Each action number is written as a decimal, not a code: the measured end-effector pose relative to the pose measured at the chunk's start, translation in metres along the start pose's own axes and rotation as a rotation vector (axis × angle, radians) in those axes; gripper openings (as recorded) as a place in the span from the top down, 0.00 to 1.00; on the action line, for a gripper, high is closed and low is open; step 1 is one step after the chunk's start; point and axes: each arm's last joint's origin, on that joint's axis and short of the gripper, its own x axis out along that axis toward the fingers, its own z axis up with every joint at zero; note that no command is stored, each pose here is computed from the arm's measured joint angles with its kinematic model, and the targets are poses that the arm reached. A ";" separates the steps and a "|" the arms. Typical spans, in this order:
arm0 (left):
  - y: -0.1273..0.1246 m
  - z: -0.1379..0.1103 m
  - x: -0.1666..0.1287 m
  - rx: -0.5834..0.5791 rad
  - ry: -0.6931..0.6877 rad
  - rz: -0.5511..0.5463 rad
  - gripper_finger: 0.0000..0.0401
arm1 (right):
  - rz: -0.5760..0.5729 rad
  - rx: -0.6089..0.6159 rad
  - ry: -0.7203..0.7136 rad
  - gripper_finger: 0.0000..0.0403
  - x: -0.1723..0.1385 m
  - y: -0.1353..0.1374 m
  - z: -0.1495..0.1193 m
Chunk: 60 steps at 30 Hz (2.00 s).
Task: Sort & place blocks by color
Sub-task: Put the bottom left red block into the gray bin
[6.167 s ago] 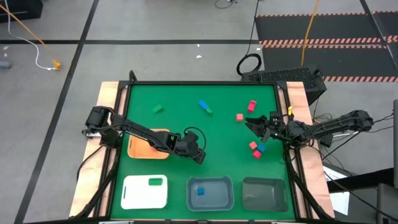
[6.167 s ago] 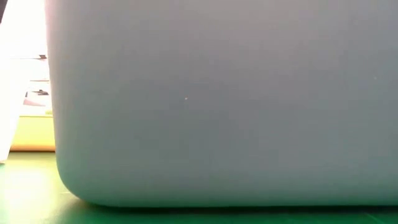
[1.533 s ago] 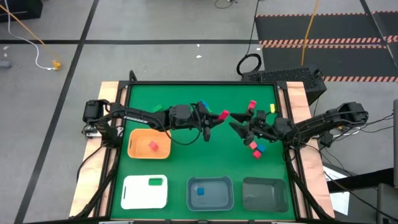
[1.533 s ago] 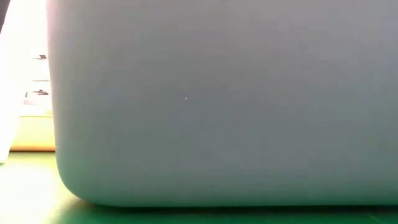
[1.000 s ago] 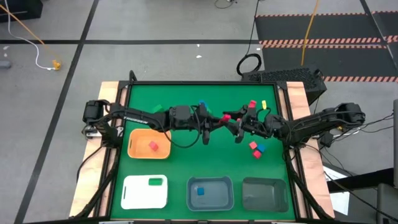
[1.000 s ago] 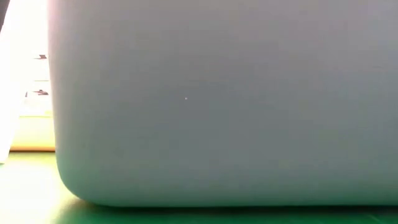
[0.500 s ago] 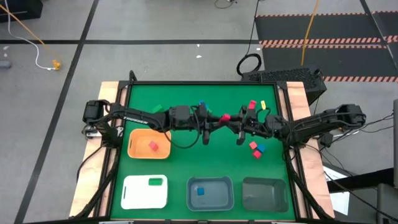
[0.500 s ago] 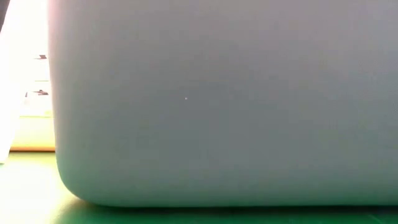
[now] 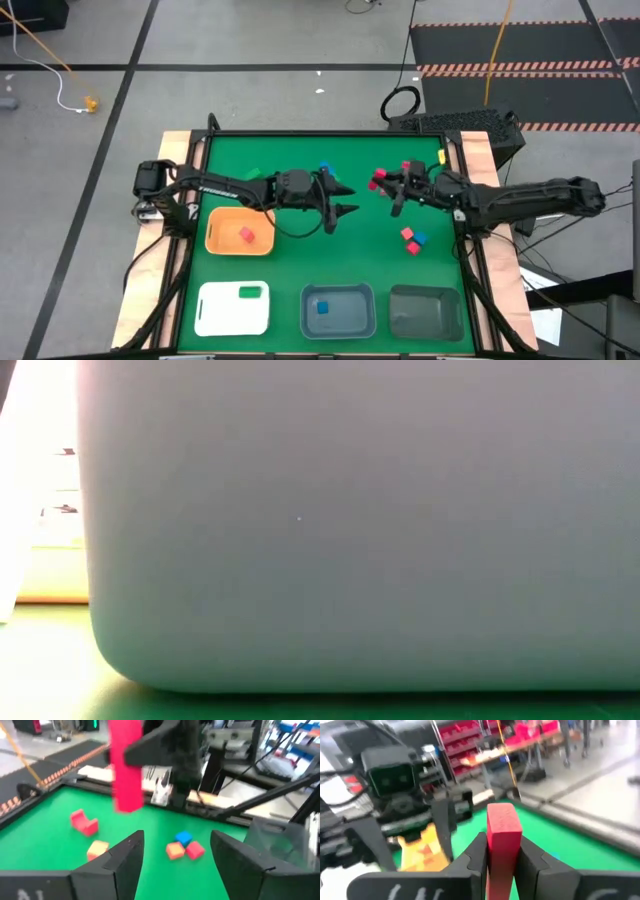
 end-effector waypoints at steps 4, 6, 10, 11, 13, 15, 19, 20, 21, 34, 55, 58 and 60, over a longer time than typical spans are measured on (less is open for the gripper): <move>0.007 -0.006 0.000 0.012 0.070 0.029 0.41 | 0.049 0.149 0.094 0.89 -0.015 -0.002 -0.001; 0.012 -0.010 -0.001 0.009 0.119 0.050 0.40 | 0.158 0.260 0.136 0.89 -0.019 0.002 0.000; 0.023 -0.016 -0.002 -0.012 0.191 0.090 0.40 | 0.329 0.473 0.273 0.89 -0.026 0.015 -0.003; 0.026 -0.017 -0.003 -0.018 0.205 0.101 0.40 | 0.350 0.523 0.316 0.89 -0.027 0.018 -0.006; 0.031 -0.018 -0.004 -0.026 0.229 0.118 0.40 | 0.347 0.611 0.400 0.89 -0.029 0.023 -0.013; 0.036 -0.019 -0.004 -0.037 0.240 0.132 0.40 | 0.337 0.681 0.475 0.89 -0.030 0.029 -0.020; 0.046 -0.018 -0.005 -0.047 0.240 0.156 0.40 | 0.343 0.783 0.577 0.89 -0.034 0.042 -0.027; 0.048 -0.017 -0.006 -0.049 0.239 0.162 0.40 | 0.348 0.798 0.586 0.89 -0.034 0.047 -0.025; 0.050 -0.017 -0.006 -0.051 0.239 0.168 0.40 | 0.351 0.807 0.577 0.89 -0.035 0.052 -0.021; 0.064 -0.015 -0.008 -0.078 0.232 0.205 0.40 | 0.199 0.579 0.803 0.89 -0.037 0.100 0.006; 0.064 -0.012 -0.007 -0.086 0.193 0.200 0.40 | 0.074 0.832 1.191 0.88 -0.090 0.152 -0.044; 0.064 -0.011 -0.007 -0.085 0.192 0.200 0.40 | -0.026 0.822 1.229 0.88 -0.095 0.150 -0.053; 0.064 -0.011 -0.007 -0.085 0.192 0.200 0.40 | -0.065 0.819 1.277 0.88 -0.097 0.150 -0.057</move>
